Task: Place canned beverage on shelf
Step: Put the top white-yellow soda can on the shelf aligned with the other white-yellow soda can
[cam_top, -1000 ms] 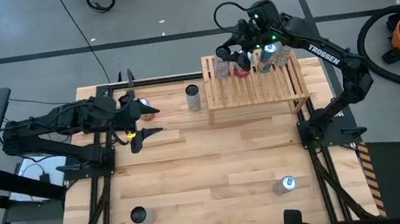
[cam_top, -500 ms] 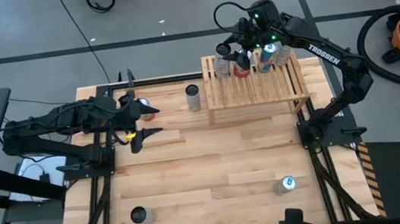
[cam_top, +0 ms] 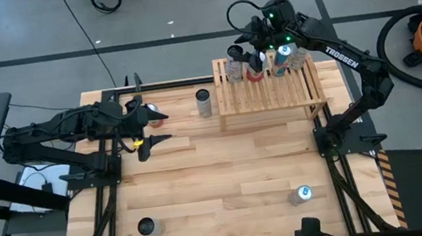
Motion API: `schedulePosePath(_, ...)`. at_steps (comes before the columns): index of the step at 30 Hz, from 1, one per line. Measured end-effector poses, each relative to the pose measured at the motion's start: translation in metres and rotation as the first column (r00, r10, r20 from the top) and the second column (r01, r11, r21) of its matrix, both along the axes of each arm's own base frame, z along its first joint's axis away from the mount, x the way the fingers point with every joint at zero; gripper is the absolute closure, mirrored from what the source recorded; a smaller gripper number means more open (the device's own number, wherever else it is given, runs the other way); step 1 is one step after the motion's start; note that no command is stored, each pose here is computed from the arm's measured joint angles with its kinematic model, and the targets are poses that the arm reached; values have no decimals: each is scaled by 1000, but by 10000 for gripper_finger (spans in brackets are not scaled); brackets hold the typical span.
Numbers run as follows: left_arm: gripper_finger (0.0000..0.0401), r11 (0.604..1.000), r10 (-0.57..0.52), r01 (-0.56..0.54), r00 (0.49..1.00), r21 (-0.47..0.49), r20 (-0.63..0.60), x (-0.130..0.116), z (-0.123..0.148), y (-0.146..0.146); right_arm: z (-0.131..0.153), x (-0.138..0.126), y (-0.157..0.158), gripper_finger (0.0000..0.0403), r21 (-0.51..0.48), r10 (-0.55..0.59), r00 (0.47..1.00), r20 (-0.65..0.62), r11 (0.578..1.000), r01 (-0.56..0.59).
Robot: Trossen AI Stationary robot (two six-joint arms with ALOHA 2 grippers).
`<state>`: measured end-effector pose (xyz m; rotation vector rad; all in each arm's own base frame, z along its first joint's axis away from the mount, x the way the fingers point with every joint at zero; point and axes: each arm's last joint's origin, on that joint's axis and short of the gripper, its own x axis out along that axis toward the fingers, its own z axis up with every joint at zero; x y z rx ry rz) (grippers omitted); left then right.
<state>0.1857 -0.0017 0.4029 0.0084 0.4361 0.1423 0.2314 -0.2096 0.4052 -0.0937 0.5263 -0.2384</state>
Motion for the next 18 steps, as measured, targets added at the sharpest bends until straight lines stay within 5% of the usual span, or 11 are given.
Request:
schedulePosePath(8, 115, 1000, 0, 0, 1000, 0, 0, 0, 0, 0, 22, -7, 8, 85, -39, -6, 999, 51, 999, 8)
schedulePosePath(18, 115, 1000, 0, 0, 1000, -1, 1, 0, 0, 0, 56, -23, 58, 85, 7, 51, 994, 101, 999, -52)
